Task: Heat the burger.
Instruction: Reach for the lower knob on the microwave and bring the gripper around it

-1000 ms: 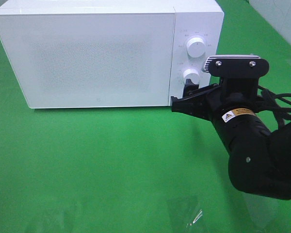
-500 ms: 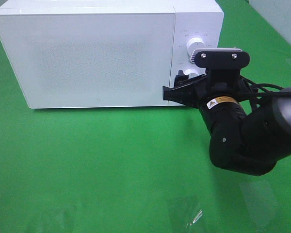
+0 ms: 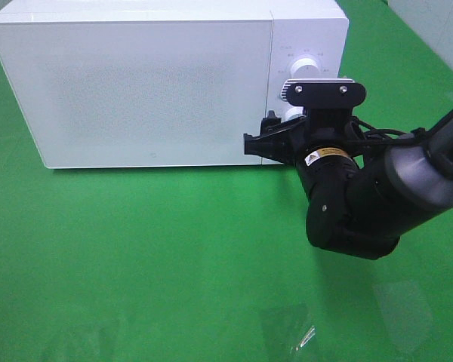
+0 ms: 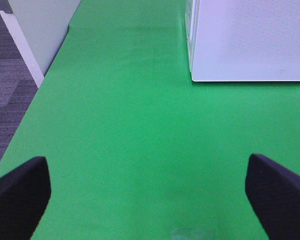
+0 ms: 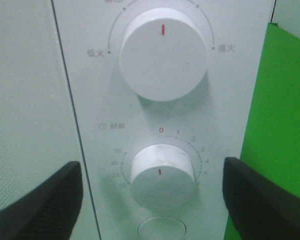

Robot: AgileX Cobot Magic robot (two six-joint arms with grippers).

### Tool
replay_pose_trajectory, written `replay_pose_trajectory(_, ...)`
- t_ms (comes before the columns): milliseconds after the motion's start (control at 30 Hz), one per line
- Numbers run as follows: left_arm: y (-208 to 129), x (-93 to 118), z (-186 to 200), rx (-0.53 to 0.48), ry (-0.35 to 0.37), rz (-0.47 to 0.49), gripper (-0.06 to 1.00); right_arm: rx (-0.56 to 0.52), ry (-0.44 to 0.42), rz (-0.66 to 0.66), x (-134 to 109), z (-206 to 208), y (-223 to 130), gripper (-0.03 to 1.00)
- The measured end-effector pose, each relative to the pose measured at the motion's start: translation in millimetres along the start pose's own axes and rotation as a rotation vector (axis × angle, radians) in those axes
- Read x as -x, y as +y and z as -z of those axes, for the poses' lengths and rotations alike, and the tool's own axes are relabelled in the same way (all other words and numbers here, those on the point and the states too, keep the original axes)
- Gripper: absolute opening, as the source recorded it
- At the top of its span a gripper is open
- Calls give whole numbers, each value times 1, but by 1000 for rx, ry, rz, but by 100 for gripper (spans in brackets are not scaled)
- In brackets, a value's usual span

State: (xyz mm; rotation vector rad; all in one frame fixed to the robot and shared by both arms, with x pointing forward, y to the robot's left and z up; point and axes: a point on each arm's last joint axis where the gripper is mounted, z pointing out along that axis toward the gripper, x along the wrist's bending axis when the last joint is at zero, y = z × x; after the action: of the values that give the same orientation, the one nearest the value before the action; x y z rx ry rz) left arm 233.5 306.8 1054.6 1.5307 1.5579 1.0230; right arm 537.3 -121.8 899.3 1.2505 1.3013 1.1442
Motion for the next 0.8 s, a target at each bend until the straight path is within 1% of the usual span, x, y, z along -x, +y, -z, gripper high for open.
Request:
replay_pose_trajectory(333,0,0,0,0,0,0,98,-29,0,4,0,-18,-9,76)
replay_pose_trajectory(633,0,0,0,0,0,0,98,-20,2,2,0,-22,-7,75)
replay_pose_trajectory(667,0,0,0,0,0,0,98,-20,2,2,0,-22,-7,73)
replay_pose_trajectory(700,0,0,0,0,0,0,98,-20,2,2,0,-22,-7,73)
replay_pose_trajectory(733,0,0,0,0,0,0,98,-20,2,2,0,-22,-7,68)
replay_pose_trajectory(767,0,0,0,0,0,0,98,-20,2,2,0,-22,-7,68)
replay_pose_trajectory(800,0,0,0,0,0,0,98,-20,2,2,0,-22,-7,61)
